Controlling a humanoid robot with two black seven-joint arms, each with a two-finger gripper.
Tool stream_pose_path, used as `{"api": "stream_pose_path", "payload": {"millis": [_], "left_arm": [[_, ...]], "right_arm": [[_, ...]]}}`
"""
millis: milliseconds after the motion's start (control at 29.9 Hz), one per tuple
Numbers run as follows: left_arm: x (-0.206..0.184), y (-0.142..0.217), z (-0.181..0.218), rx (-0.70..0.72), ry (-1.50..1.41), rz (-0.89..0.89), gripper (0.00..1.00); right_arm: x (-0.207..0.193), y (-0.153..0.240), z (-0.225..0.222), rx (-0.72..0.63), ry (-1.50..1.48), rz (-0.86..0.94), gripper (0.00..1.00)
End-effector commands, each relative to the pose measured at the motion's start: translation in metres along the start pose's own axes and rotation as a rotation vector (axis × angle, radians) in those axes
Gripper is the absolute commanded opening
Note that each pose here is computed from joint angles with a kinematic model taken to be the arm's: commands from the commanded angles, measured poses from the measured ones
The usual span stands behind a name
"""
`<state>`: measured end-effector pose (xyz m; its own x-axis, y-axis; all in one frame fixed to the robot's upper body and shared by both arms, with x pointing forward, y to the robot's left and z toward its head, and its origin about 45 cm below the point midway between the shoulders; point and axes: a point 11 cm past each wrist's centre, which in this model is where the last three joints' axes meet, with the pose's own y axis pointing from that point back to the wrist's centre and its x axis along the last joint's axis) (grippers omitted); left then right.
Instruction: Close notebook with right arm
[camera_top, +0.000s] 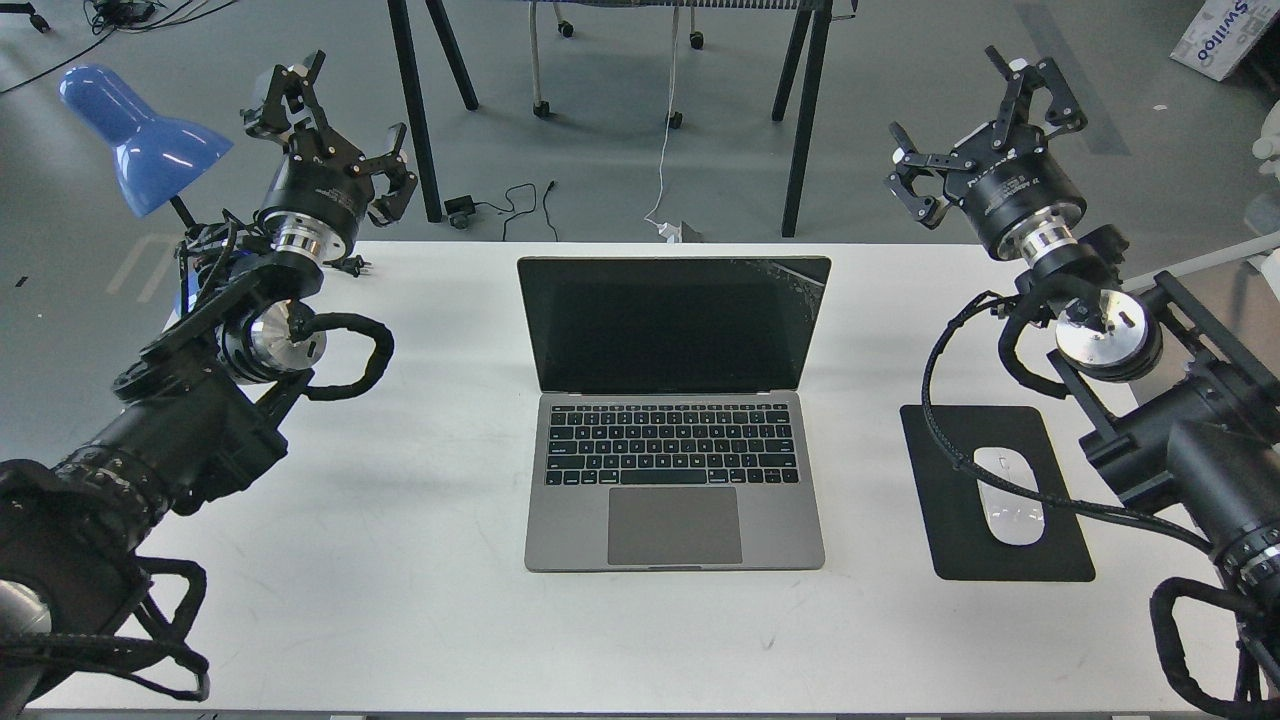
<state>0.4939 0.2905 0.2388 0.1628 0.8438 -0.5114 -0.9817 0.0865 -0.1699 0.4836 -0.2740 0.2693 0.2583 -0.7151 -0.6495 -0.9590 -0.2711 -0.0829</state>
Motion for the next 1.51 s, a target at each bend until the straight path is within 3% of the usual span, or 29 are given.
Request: {"api": "stream_pose_path", "payload": {"millis": [0,502,1474], "left_arm": [[0.0,0.0,0.0,0.0,0.0,0.0,1.0],[0.001,0.0,0.001,-0.002,0.0,0.001,1.0],[0.001,0.0,0.001,-0.002,0.0,0.001,1.0]], "right_arm": [[-0.014,-0.022,0.006,-0.039,0.06,-0.004,1.0],[-0.045,-0.053,0.067,-0.226,0.275,0.024,1.0],[-0.063,-0.046,0.088,-0.327,0.344,-0.11,1.0]]}}
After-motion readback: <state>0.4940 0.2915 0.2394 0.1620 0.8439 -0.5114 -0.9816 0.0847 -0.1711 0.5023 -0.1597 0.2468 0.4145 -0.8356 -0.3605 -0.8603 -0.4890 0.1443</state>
